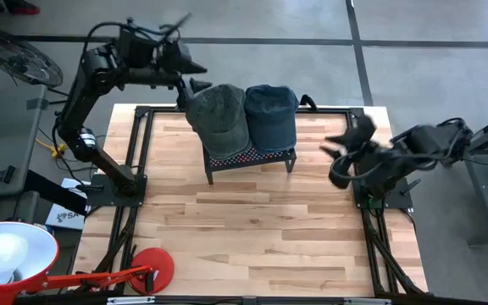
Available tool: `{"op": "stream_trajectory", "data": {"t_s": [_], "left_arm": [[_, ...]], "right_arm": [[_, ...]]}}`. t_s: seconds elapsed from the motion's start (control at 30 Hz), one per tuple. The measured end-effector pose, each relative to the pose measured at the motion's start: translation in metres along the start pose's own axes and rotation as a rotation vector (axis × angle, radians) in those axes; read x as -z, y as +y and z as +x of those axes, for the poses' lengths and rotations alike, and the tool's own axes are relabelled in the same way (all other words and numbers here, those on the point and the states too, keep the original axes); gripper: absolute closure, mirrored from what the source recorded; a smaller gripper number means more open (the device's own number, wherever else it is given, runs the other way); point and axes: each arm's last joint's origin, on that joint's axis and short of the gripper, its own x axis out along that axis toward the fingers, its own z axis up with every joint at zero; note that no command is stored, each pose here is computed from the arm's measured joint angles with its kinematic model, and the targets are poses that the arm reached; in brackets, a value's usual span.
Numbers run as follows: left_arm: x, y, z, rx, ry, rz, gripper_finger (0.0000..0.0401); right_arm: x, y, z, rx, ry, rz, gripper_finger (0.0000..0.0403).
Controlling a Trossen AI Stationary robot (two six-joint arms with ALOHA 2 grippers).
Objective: Pick & Place hat
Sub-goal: Return to Home Position
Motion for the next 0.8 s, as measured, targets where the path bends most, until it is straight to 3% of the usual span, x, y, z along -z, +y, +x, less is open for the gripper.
{"op": "stream_trajectory", "data": {"t_s": [0.17,0.37,0.47,0.6,0.8], "left_arm": [[0.007,-0.023,0.011,0.067,0.062,0.022,0.0195],[0.024,-0.051,0.044,0.143,0.075,0.021,0.0195],[0.039,-0.066,0.063,0.181,0.035,-0.062,0.0195],[0.072,-0.086,0.081,0.214,0.043,-0.145,0.0195],[0.124,-0.120,0.086,0.138,-0.070,-0.198,0.0195]], "right_arm": [[0.045,0.007,0.027,-0.137,-0.049,0.122,0.0281],[0.097,0.000,0.047,-0.260,-0.128,0.244,0.0281],[0.120,-0.005,0.055,-0.317,-0.163,0.295,0.0281],[0.150,-0.011,0.066,-0.372,-0.217,0.350,0.0281],[0.187,-0.018,0.086,-0.452,-0.271,0.406,0.0281]]}}
